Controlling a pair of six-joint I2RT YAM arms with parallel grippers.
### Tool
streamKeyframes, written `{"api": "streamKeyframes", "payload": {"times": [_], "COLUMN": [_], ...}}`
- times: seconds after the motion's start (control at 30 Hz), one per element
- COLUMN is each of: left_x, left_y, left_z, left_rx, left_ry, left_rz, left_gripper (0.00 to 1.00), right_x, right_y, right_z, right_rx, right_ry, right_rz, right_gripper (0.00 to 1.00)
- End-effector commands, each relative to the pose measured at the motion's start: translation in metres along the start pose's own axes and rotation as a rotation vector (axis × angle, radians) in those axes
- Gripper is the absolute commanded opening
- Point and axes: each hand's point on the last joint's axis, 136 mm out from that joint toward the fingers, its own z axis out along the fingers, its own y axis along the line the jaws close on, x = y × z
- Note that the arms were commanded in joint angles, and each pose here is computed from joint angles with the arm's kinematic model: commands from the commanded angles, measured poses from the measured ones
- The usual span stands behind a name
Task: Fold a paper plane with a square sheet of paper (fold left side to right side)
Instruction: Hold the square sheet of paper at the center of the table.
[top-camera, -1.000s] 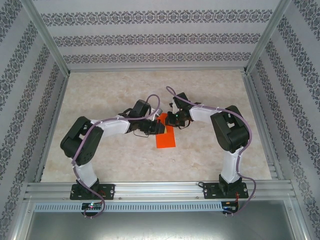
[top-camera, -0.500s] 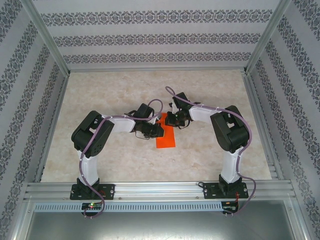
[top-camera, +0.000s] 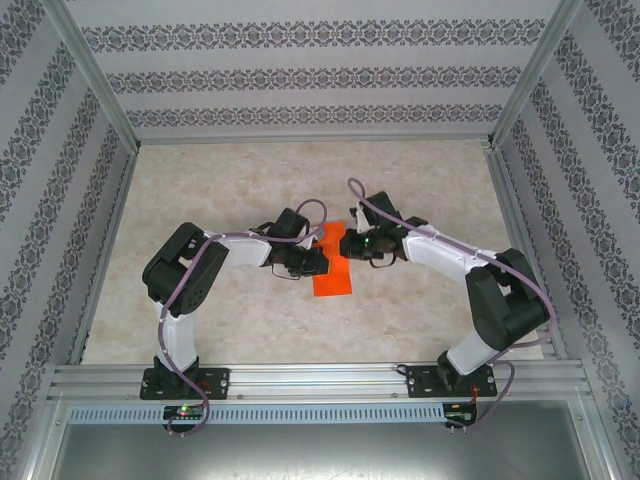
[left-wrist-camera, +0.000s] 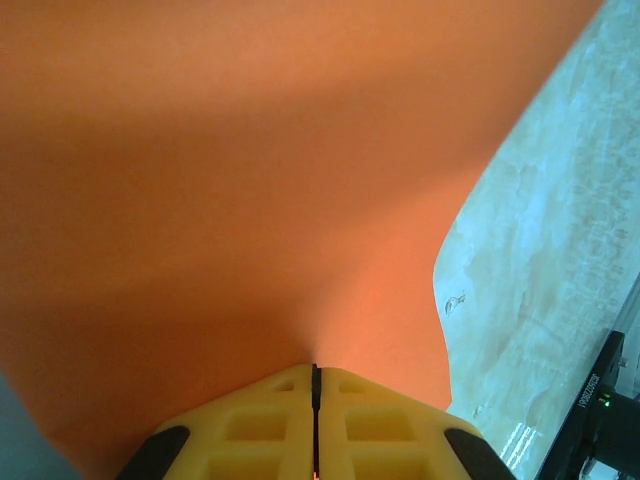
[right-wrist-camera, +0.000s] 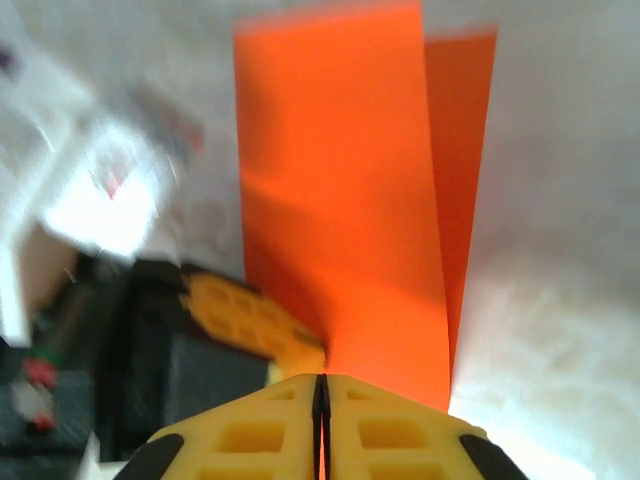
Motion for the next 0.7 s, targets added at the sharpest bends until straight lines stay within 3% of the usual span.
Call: {"api": "streamKeyframes", "payload": {"times": [0.0, 0.27, 0.47, 0.67], "left_x": [0.022, 0.017, -0.001, -0.021], "left_y": [0.018, 0.01, -0.005, 0.002], "left_z": [0.008, 0.002, -0.006, -0.011], "left_rx": [-0.092, -0.084, -0.065, -0.088], "left_ry": [0.051, 0.038, 0.013, -0.019], "left_rz": [-0.03, -0.011, 0.022, 0.019], "left_gripper": [0.09, 0.09, 0.13, 0.13], "right_x": [0.039, 0.071, 0.085, 0.091], "right_y": [-0.002, -0.022, -0.038, -0.049], "right_z": [0.013, 0.04, 0.044, 0.043], "right_rx": [0.011, 0.1, 0.172, 0.225], "right_ry": [0.092, 0.201, 0.271, 0.307], "right_rz": [0.023, 0.038, 0.025, 0.002], "right_gripper": [0.08, 0.07, 0.06, 0.05]}}
